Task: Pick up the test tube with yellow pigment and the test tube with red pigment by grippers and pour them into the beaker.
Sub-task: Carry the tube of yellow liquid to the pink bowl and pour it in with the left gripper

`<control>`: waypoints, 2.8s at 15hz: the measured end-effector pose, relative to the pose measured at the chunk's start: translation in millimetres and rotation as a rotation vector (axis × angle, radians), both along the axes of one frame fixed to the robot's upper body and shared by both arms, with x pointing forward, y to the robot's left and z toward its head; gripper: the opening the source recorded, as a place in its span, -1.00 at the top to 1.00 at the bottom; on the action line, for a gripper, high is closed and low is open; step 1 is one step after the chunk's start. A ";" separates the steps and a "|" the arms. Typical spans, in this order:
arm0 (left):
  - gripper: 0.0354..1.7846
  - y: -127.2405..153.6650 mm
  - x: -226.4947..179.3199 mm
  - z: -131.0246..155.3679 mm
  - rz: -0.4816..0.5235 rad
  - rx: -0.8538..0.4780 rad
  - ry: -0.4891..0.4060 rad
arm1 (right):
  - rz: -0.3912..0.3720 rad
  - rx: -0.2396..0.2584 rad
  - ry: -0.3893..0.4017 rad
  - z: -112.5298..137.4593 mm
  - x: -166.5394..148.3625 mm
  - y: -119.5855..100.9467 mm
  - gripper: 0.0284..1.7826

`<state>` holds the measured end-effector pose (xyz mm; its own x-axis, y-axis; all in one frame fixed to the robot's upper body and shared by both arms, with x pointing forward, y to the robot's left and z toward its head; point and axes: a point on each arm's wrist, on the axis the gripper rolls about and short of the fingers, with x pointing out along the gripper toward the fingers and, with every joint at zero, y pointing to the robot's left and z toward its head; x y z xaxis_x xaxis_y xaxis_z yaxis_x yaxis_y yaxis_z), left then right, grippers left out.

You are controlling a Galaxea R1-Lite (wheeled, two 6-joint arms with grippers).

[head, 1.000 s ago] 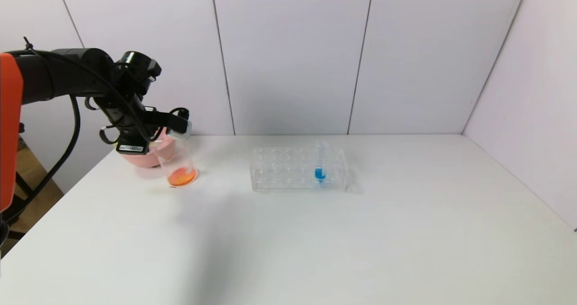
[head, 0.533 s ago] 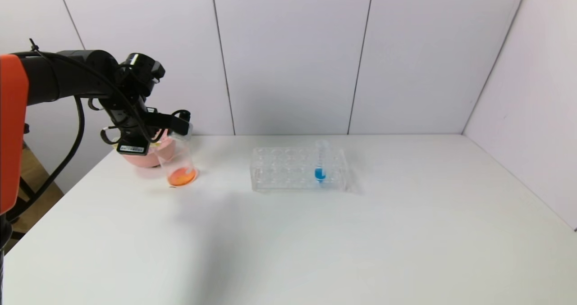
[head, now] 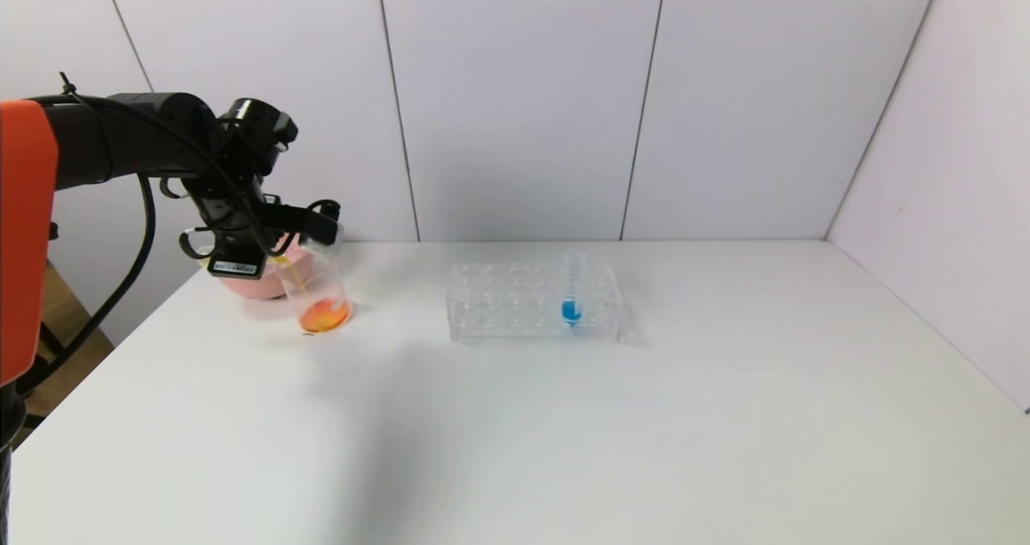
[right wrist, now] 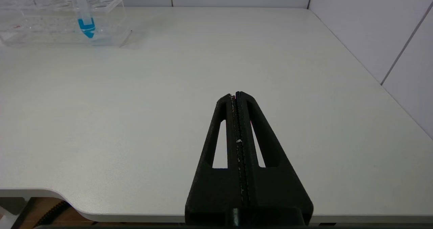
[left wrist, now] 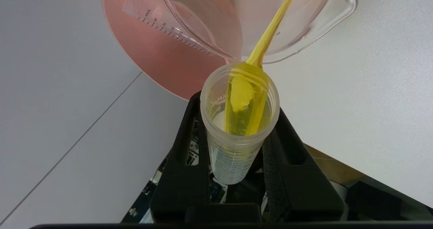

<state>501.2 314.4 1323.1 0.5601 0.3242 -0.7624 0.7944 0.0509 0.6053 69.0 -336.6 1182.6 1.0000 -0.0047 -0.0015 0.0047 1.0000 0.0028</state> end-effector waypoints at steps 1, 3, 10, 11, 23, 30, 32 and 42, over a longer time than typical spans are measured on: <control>0.51 -0.3 0.2 -0.4 0.000 0.001 0.001 | 0.000 -0.001 0.000 0.0 0.0 0.0 0.91; 0.51 -0.8 0.5 -1.0 -0.001 0.002 0.003 | 0.000 0.000 0.000 0.0 0.0 0.0 0.91; 0.51 -1.1 0.8 -1.6 -0.001 0.002 0.003 | 0.000 0.000 0.000 0.0 0.0 0.0 0.91; 0.51 -1.1 0.8 -1.6 -0.001 0.002 0.003 | 0.000 0.000 0.000 0.0 0.0 0.0 0.91; 0.51 -8.5 0.1 0.7 -0.004 0.022 -0.010 | 0.000 0.000 0.000 0.0 0.0 0.0 0.91; 0.51 -14.3 1.1 -0.2 0.006 0.059 -0.017 | 0.000 -0.001 0.000 0.0 0.0 0.0 0.91; 0.51 -15.2 1.6 -1.4 0.019 0.083 -0.016 | 0.000 0.000 0.000 0.0 0.0 0.0 0.91; 0.51 -20.2 3.5 -4.8 0.025 0.111 -0.015 | 0.000 0.000 0.000 0.0 0.0 0.0 0.91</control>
